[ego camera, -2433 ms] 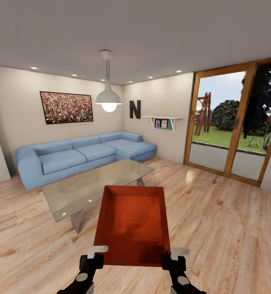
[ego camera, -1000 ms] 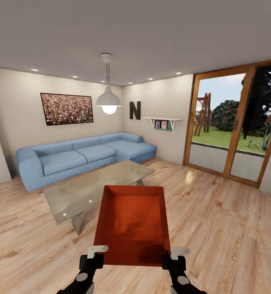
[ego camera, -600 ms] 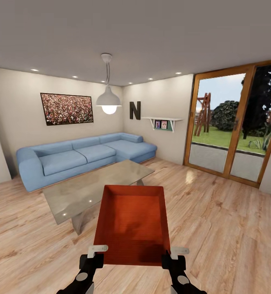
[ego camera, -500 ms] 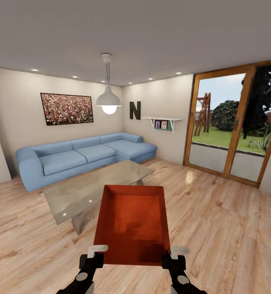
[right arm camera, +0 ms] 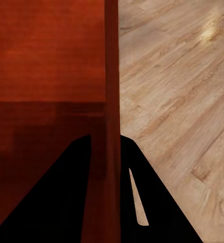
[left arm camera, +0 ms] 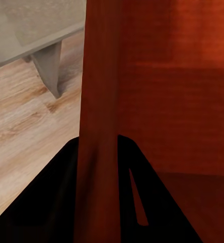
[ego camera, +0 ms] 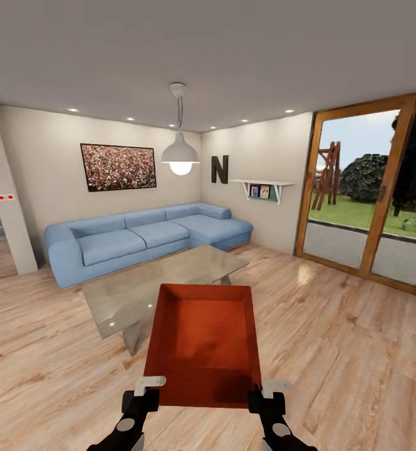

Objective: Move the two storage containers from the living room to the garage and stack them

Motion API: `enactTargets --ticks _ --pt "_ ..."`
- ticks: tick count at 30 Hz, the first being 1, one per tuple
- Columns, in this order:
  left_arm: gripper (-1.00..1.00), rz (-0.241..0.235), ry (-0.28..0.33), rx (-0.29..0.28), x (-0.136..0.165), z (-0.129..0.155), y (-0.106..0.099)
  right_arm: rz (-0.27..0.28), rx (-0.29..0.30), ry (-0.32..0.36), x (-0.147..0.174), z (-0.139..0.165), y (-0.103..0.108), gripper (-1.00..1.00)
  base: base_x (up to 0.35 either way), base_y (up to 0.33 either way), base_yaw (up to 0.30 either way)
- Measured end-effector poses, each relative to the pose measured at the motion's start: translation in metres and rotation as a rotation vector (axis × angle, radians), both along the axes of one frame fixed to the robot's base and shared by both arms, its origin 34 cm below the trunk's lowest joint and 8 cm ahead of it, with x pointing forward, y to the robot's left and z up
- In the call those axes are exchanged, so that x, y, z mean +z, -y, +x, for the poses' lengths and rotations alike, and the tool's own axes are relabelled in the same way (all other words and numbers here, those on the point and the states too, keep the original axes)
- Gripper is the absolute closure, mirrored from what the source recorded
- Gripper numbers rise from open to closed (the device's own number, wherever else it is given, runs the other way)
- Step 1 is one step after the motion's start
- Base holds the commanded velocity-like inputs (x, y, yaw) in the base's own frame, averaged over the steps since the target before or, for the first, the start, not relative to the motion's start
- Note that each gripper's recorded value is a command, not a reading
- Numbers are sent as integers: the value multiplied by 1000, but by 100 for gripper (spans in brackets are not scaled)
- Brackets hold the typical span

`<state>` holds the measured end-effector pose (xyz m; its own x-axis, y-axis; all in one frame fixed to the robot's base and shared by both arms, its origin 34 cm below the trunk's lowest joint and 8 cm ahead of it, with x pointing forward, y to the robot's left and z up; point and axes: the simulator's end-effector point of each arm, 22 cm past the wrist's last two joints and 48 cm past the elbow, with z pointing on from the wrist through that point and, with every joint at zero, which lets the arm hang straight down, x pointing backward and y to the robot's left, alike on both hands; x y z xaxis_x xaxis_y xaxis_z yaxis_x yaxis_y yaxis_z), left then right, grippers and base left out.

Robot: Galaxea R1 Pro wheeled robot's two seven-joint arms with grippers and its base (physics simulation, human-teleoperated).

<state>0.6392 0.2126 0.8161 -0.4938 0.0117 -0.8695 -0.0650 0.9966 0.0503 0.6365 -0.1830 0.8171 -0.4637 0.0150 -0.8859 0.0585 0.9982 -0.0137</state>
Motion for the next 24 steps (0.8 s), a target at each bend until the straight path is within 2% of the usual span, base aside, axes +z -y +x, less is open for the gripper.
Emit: enactTargets --ticks 24 --pt "100 2 0 -1 0 0 0 1 -1 0 0 0 0 100 0 0 300"
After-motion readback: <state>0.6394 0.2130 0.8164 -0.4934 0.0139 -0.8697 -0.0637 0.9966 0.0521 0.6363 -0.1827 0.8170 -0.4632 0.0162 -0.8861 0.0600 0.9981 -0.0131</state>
